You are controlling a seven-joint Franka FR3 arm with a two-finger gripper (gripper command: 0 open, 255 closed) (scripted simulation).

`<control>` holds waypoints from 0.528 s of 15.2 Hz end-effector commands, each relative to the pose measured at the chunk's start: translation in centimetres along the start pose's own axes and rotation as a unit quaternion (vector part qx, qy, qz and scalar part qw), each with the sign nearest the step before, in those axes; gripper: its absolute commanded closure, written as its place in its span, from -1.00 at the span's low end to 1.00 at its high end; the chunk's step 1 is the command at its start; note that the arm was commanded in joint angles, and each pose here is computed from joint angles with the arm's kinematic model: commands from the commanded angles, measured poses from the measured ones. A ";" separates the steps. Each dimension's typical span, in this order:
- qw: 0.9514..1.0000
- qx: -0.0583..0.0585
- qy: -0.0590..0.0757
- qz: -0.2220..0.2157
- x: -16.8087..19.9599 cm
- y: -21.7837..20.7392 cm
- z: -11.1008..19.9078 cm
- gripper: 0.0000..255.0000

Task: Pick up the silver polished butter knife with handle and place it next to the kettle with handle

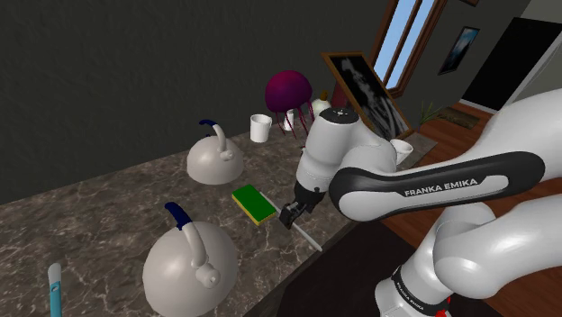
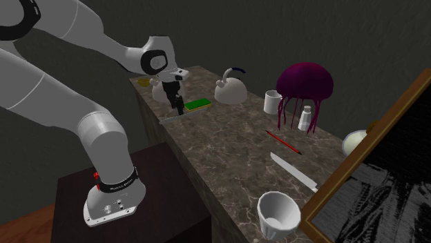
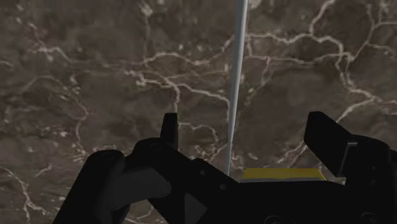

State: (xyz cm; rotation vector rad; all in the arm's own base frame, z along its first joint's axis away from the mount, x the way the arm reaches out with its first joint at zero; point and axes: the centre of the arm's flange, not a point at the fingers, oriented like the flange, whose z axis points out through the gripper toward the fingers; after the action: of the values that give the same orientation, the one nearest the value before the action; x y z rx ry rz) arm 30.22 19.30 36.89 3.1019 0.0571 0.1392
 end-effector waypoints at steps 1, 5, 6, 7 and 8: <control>1.000 0.000 0.000 0.000 0.0 0.0 0.0 -1.00; 1.000 0.000 0.000 0.000 0.0 0.0 -4.0 -1.00; 1.000 0.000 0.000 0.000 0.0 0.0 -5.0 -1.00; 1.000 0.000 0.000 0.000 0.0 0.0 -5.0 -1.00; 1.000 0.000 0.000 0.000 0.0 0.0 -5.0 -1.00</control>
State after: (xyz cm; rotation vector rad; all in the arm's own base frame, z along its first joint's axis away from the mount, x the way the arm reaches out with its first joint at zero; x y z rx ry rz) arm 29.80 19.42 41.54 3.1023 0.0573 0.1408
